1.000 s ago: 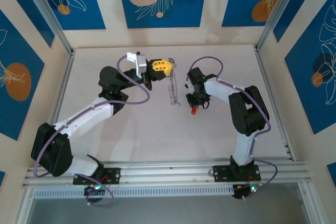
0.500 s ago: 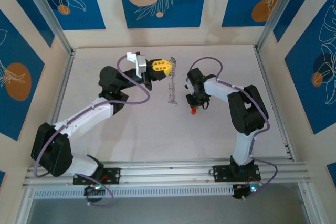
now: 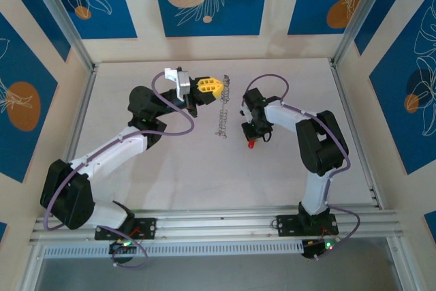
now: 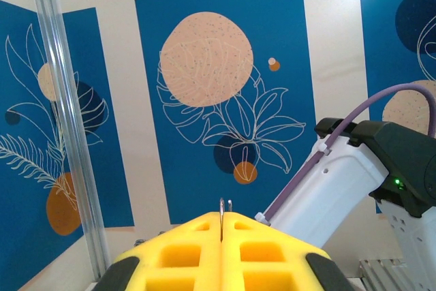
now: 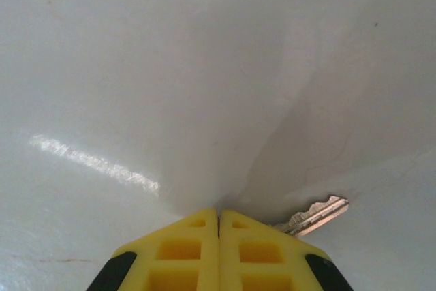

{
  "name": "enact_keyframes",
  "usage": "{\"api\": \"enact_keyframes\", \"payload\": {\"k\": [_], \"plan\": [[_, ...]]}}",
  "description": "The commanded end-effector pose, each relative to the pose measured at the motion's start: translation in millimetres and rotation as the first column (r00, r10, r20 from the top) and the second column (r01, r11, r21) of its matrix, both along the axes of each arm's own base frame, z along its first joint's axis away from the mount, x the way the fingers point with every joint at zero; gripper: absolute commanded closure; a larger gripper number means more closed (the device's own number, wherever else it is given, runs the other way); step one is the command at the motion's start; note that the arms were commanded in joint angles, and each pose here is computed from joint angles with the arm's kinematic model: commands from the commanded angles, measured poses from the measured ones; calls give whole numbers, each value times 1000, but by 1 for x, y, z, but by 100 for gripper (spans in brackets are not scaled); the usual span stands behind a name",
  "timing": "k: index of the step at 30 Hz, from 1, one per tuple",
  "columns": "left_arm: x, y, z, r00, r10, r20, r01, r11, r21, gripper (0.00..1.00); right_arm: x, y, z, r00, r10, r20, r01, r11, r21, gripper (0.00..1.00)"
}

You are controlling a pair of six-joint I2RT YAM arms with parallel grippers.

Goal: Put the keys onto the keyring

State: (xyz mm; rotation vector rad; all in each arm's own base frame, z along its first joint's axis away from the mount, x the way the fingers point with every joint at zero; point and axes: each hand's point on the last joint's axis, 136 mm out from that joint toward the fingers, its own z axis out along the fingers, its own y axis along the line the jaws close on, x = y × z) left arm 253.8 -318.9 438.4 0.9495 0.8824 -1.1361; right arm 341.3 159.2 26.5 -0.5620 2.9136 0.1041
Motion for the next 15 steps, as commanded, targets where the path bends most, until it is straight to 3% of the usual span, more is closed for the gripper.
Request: {"api": "enact_keyframes", "payload": {"k": [1, 5, 8, 12, 15], "plan": [[-16, 6, 18, 998, -6, 68, 9, 999, -48, 100, 7, 12, 46, 997, -10, 83, 3, 996, 92, 100], [-13, 7, 17, 998, 15, 57, -13, 999, -46, 100, 12, 29, 101, 983, -28, 180, -20, 965, 261, 100], [-12, 8, 17, 998, 29, 57, -26, 998, -49, 100, 10, 43, 149, 966, -36, 257, -81, 901, 427, 100], [-10, 9, 15, 998, 46, 50, -43, 998, -48, 100, -5, 56, 214, 935, -24, 353, -222, 736, 639, 100], [-9, 10, 15, 997, 59, 49, -56, 997, -52, 100, -21, 60, 250, 911, -13, 412, -322, 602, 731, 100]]}}
